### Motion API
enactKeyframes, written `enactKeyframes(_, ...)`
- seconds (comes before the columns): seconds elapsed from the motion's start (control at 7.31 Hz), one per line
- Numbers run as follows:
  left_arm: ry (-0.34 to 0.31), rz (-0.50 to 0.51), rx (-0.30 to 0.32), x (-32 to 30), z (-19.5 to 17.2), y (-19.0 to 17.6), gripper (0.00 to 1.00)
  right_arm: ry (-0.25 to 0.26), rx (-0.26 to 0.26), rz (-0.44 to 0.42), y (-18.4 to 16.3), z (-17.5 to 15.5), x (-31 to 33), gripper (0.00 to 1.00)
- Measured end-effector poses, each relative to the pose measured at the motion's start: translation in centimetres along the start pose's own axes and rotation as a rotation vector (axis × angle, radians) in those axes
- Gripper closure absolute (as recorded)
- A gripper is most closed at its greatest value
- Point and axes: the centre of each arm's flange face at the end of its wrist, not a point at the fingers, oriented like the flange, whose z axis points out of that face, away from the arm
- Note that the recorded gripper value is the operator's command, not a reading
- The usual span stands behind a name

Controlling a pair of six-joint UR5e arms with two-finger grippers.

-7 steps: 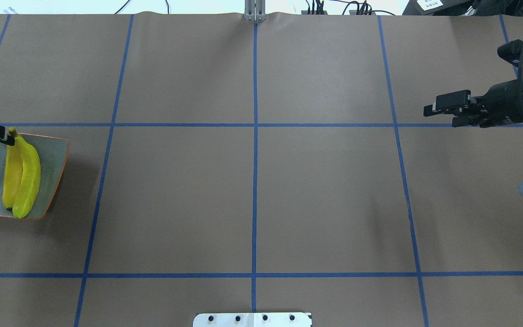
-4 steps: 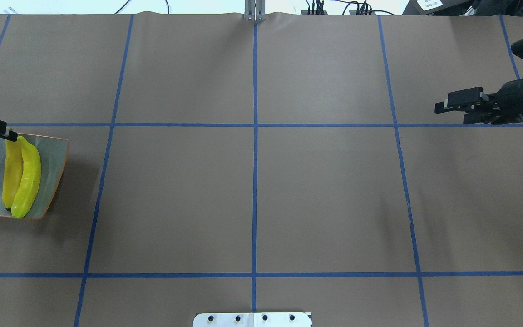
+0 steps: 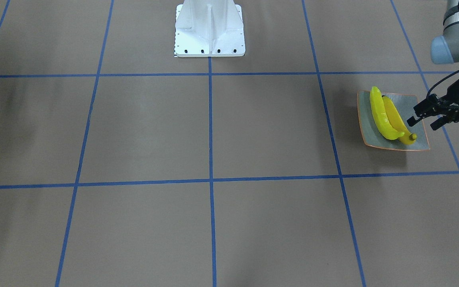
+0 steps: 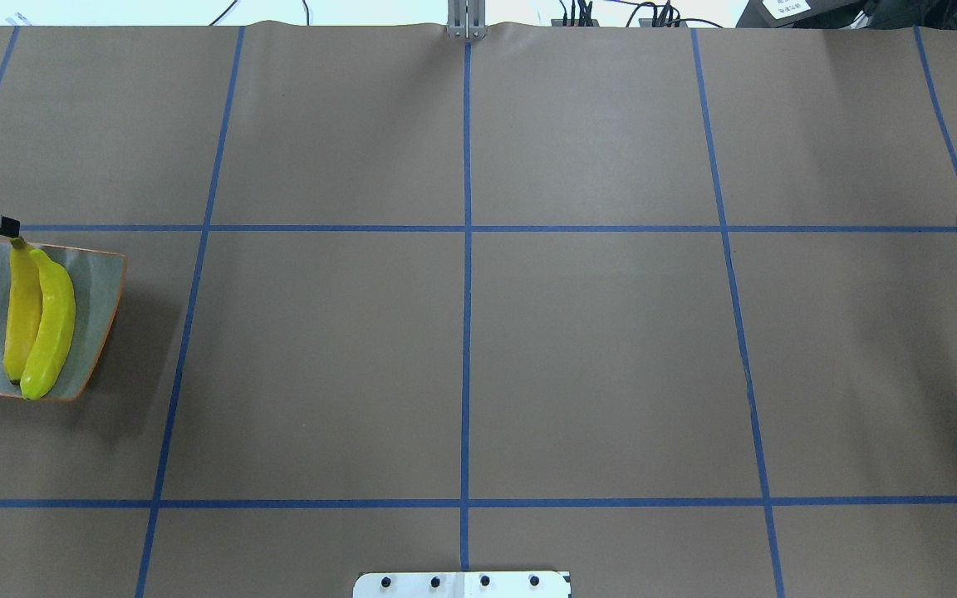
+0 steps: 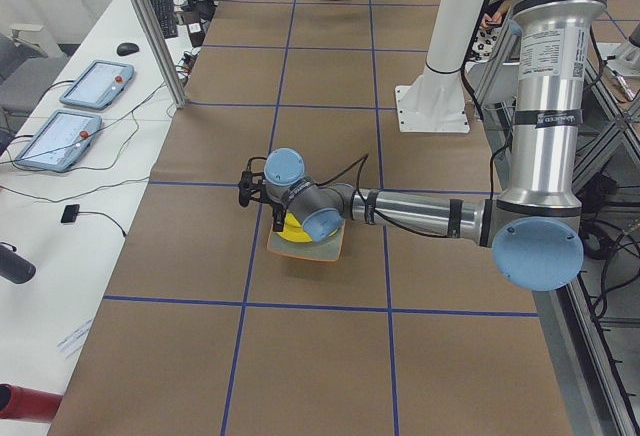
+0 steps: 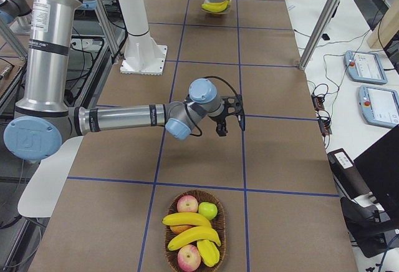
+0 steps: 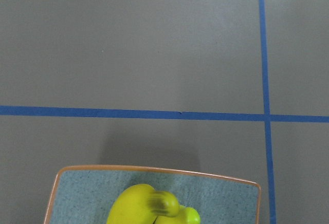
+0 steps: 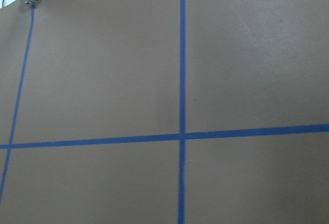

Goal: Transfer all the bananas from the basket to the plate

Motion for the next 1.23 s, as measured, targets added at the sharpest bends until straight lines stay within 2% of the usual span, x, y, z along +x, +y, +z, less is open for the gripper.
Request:
enactKeyframes(0.27,-0.015,-0.021,-0.018,1.8,-0.9,-0.1,0.00,0.067,-0.007,-0.038,1.9,-1.4,9.9,0.00)
enactKeyframes(0.55,-0.022,-0.031,-0.022,2.9,-1.6,-0.1,0.00,0.141,-0.045,-0.091,3.8,-1.7,17.9,0.00)
enactKeyframes(0.82,-0.024,-0.033,-0.022,3.0,-1.7,-0.1,0.00,0.220,-0.130,-0.166,2.3,-2.5,21.8,0.00)
enactKeyframes(0.96,-0.026,-0.034,-0.020,3.0,-1.7,-0.1,0.00,0.238,-0.174,-0.178,1.5,-2.7,22.5,0.00)
enactKeyframes(1.23,-0.029,-0.035,-0.016,3.0,-1.8,-0.1,0.00,0.301,-0.228,-0.143,2.8,-2.8,24.0,0.00)
